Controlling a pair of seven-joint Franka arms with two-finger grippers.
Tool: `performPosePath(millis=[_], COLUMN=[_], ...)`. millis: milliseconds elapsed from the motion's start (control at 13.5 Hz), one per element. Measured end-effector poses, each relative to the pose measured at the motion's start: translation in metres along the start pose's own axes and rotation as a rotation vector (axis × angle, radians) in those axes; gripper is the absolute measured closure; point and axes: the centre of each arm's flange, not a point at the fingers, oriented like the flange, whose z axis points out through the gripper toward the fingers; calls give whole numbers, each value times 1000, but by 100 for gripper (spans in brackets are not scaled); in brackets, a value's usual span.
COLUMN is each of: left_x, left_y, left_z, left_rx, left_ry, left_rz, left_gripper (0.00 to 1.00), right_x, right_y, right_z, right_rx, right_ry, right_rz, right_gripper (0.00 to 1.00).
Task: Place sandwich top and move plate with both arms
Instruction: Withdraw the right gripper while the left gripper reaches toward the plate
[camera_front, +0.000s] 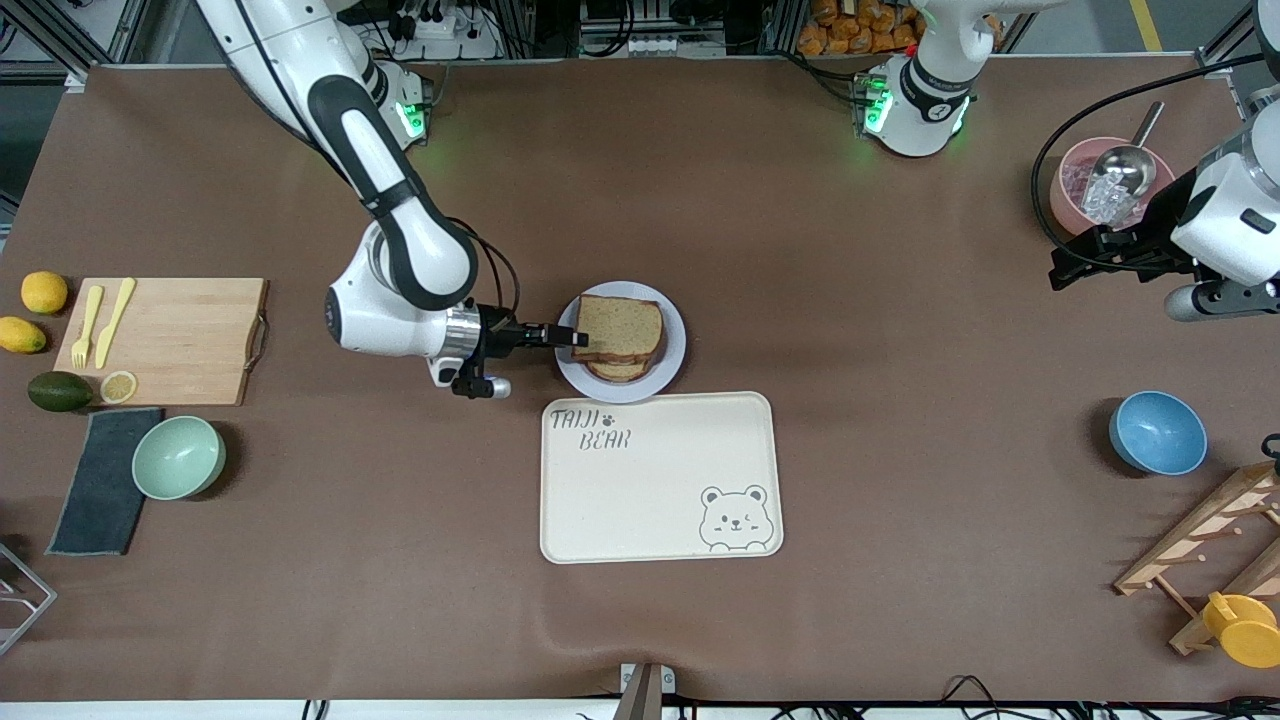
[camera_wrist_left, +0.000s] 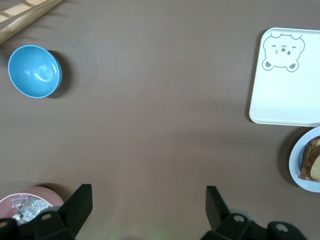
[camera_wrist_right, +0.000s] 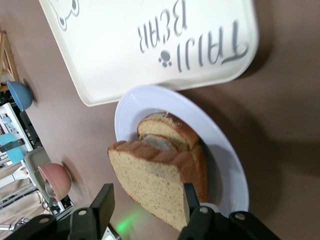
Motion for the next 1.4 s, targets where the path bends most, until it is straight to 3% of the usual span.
performPosePath(millis=[443,1035,1404], left_x=[0,19,30], left_y=[2,31,58], left_z=[-1,24,50], left_rx=[-22,-167,-205], left_ry=[1,-10,-37], left_rz=[1,17,43], left_gripper=[0,0,0], right_x=[27,49,54], right_y=[1,28,28], right_z=[-78,-185,-254], right_rx=[-21,-120,-220], right_ry=[-77,-91,-96], right_rz=[2,-40,-90], right_gripper=[33,33,30])
